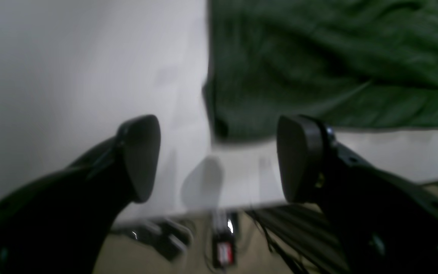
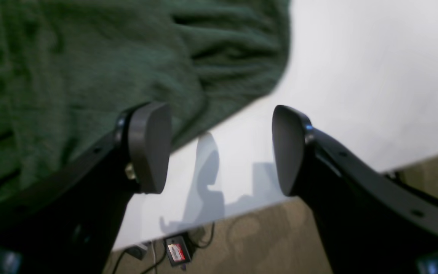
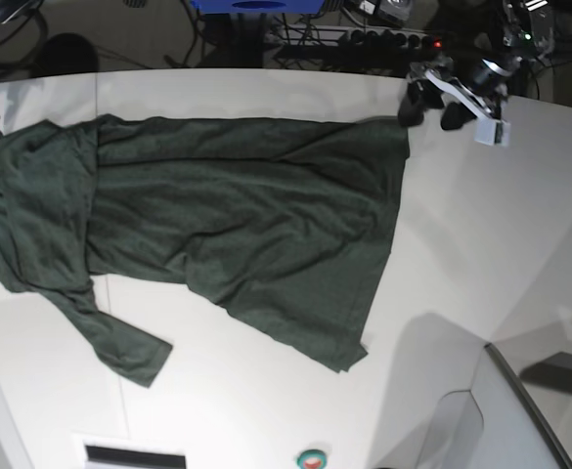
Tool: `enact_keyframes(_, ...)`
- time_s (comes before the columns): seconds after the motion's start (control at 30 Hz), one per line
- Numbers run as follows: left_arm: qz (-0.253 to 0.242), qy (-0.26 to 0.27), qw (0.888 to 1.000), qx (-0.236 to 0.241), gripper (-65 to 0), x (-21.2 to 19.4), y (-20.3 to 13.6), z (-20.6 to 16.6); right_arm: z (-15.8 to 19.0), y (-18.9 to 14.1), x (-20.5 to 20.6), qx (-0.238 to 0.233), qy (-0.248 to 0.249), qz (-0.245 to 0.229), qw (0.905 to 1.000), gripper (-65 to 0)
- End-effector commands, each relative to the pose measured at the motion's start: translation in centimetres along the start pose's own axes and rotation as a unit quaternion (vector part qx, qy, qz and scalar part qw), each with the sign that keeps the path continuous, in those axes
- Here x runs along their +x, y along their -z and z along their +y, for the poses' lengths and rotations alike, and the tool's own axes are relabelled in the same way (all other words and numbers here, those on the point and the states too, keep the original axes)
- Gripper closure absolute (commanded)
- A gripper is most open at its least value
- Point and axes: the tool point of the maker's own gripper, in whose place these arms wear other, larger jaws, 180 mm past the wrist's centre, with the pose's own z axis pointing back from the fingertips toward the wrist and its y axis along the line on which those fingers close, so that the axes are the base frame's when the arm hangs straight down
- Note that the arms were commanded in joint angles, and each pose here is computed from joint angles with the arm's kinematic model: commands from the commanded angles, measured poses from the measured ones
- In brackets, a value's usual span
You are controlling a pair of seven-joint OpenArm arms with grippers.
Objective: Layout the t-shirt on the table in an organized manner, then fold the t-shirt properly
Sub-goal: 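Release the shirt with the right gripper and grasp its hem corner with the left gripper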
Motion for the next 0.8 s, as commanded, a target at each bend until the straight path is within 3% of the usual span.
enact_keyframes(0.0,-0.021,0.004,0.999,-0.025,-45.3,0.9,0.0,-0.9,-0.7,-0.5,1.7,-0.006,-0.008,-0.027,0.9996,-39.0)
enact_keyframes(0.07,-0.017,-0.002,0.999,-0.051,-45.3,-0.2,0.4,-1.9,-1.0,-0.6,1.8,-0.008,-0.009,-0.028,0.9995,-39.5)
enact_keyframes(0.17,0.001,-0.029,0.998,-0.049,-44.9,-2.0,1.0,-1.6,-1.6,-0.5,1.7,-0.010,-0.012,-0.020,0.9997,-39.6)
enact_keyframes(0.57,-0.006,-0.073,0.995,-0.067,-44.3,-2.0,4.0,-2.6,-2.1,0.5,-0.2,-0.002,0.004,0.007,1.0000,-39.6)
enact_keyframes(0.77,0.004,-0.106,0.992,-0.073,-44.3,-2.9,5.8,-2.8,-1.2,2.2,-1.6,0.035,0.059,0.015,0.9975,-39.8)
